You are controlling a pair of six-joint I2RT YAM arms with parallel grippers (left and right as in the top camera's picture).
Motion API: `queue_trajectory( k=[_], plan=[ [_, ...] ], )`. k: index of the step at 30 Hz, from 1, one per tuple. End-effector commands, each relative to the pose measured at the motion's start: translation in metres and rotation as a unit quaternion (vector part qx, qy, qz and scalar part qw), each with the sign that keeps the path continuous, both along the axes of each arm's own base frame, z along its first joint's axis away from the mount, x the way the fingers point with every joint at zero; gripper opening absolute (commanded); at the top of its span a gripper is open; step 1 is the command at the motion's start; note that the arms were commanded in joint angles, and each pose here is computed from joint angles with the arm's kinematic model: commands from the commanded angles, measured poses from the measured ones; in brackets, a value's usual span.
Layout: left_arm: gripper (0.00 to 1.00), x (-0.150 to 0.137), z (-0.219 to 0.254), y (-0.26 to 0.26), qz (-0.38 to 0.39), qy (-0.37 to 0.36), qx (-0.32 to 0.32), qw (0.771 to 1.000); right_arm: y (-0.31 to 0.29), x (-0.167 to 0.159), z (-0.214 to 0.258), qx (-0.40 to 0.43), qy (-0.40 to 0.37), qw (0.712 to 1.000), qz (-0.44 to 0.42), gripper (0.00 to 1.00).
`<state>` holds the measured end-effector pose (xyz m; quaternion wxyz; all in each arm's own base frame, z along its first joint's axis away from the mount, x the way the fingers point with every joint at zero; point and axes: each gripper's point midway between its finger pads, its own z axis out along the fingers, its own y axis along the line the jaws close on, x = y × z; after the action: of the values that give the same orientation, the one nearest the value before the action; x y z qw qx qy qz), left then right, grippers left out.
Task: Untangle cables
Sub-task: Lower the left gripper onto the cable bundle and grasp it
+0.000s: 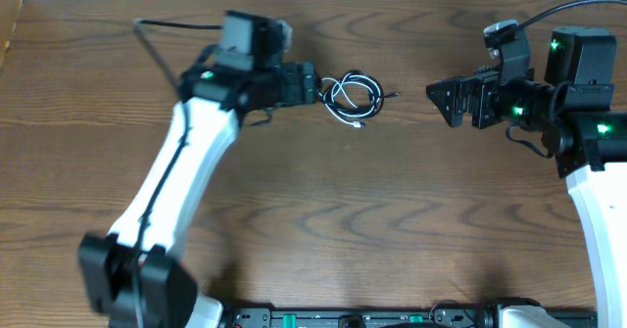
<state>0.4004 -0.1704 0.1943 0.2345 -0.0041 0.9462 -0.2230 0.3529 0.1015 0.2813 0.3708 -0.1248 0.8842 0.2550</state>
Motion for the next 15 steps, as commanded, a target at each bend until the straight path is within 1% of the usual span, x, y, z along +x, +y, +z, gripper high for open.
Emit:
queue_trajectory(
  k=[1,3,6,11,15],
  plan=[
    [0.82,0.02,-0.011,-0.013,0.067,0.03,-0.01,0.997,0.004,-0.002,0.01,0.003,-0.012,1.0,0.01,0.98],
    [0.75,0.027,-0.027,-0.019,0.092,0.053,-0.008,0.994,0.004,-0.002,0.01,0.003,-0.011,1.0,0.01,0.95],
    [0.68,0.033,-0.055,-0.028,0.125,0.085,-0.01,0.989,0.004,-0.002,0.01,0.004,-0.01,1.0,0.009,0.9],
    [0.63,0.041,-0.092,-0.053,0.141,0.109,-0.02,0.984,0.004,-0.002,0.009,0.008,-0.005,1.0,0.005,0.78],
    [0.6,0.048,-0.119,-0.073,0.149,0.117,-0.033,0.981,0.004,-0.005,0.004,0.012,0.008,1.0,0.001,0.75]
  ],
)
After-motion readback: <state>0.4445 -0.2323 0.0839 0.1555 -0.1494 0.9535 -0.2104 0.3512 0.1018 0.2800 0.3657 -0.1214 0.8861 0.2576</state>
